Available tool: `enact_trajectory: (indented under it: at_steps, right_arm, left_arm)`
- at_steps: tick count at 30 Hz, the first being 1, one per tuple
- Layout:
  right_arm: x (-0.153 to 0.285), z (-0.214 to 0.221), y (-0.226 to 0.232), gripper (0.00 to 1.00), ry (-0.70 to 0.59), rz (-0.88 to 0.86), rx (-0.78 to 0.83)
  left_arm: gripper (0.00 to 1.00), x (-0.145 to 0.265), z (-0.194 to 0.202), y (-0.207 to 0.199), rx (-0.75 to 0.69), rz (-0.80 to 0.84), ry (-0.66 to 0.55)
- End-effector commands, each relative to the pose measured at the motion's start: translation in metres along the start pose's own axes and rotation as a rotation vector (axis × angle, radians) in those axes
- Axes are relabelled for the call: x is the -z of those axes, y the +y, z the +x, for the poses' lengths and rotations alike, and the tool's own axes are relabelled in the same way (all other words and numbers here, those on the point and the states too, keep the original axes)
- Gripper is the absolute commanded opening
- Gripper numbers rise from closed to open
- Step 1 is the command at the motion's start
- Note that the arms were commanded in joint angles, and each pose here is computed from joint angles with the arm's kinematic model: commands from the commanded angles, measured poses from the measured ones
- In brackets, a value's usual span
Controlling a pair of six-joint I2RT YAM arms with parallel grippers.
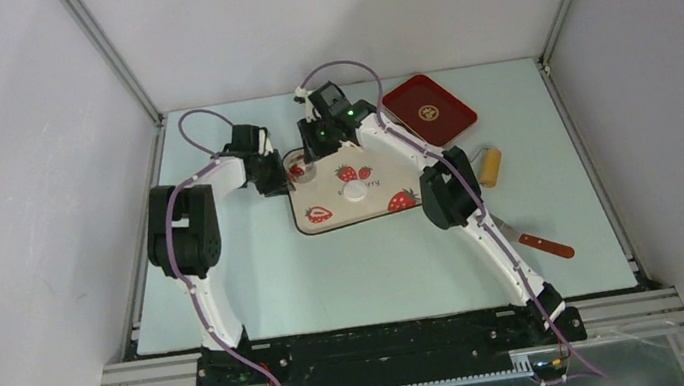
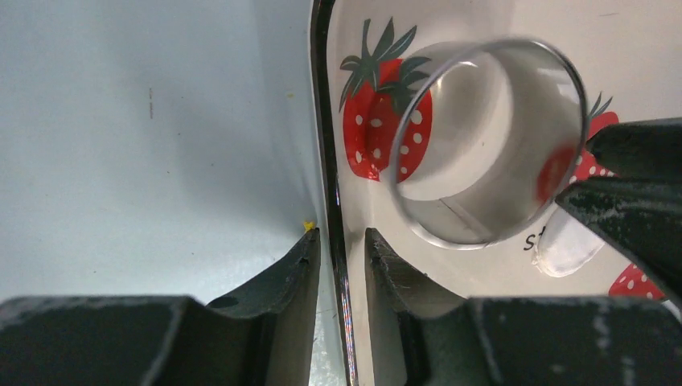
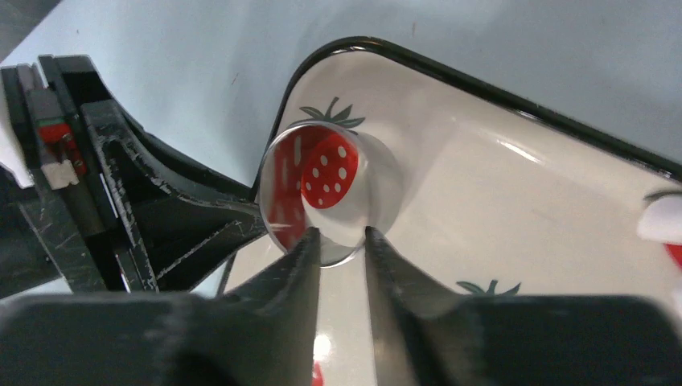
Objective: Roll out the dumpling wrappers from the dough
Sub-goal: Place the dumpling mold on the work surface.
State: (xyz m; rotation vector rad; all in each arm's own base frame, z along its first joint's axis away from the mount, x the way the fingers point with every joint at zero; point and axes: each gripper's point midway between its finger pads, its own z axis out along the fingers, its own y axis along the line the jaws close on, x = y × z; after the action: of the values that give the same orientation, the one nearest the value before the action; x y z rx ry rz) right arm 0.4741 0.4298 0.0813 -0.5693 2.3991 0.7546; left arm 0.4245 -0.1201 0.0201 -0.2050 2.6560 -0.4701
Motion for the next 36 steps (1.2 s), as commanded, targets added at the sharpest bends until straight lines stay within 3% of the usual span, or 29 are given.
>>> enact_trajectory:
  at_steps: [1, 4, 6, 13, 17, 21, 25, 29, 32, 36]
  right_arm:
    - [0.019, -0.035, 0.009, 0.4, -0.089, -0.041, 0.034]
    - [0.044, -0.049, 0.004, 0.64, -0.107, -0.057, 0.085]
    - [0.081, -0.06, 0.005, 0.7, -0.117, -0.065, 0.132]
    - [0.203, -0.044, -0.019, 0.81, -0.066, 0.019, 0.387]
    - [0.273, 0.014, -0.054, 0.77, 0.103, 0.06, 0.445]
    - [0.343, 0.107, -0.092, 0.74, 0.266, 0.125, 0.43]
    - [0.393, 0.186, -0.137, 0.77, 0.382, 0.304, 0.445]
    - [0.429, 0.251, -0.142, 0.8, 0.513, 0.34, 0.441]
    - [0.445, 0.282, -0.135, 0.82, 0.562, 0.311, 0.422]
    - [0.46, 0.32, -0.152, 0.85, 0.649, 0.415, 0.425]
  left_arm:
    - [0.33, -0.005, 0.012, 0.015, 0.026, -0.046, 0.046]
    - [0.33, -0.005, 0.012, 0.015, 0.027, -0.046, 0.047]
    - [0.34, -0.005, 0.012, 0.014, 0.026, -0.044, 0.047]
    - [0.34, -0.005, 0.012, 0.014, 0.027, -0.044, 0.047]
    - [0.33, -0.005, 0.011, 0.014, 0.027, -0.043, 0.046]
    - [0.34, -0.005, 0.011, 0.014, 0.026, -0.043, 0.045]
    - [0.34, -0.005, 0.012, 0.015, 0.027, -0.043, 0.047]
    - [0.34, -0.005, 0.013, 0.015, 0.024, -0.047, 0.048]
    - [0.34, -0.004, 0.012, 0.015, 0.024, -0.049, 0.045]
    - [0.34, -0.004, 0.012, 0.014, 0.02, -0.049, 0.043]
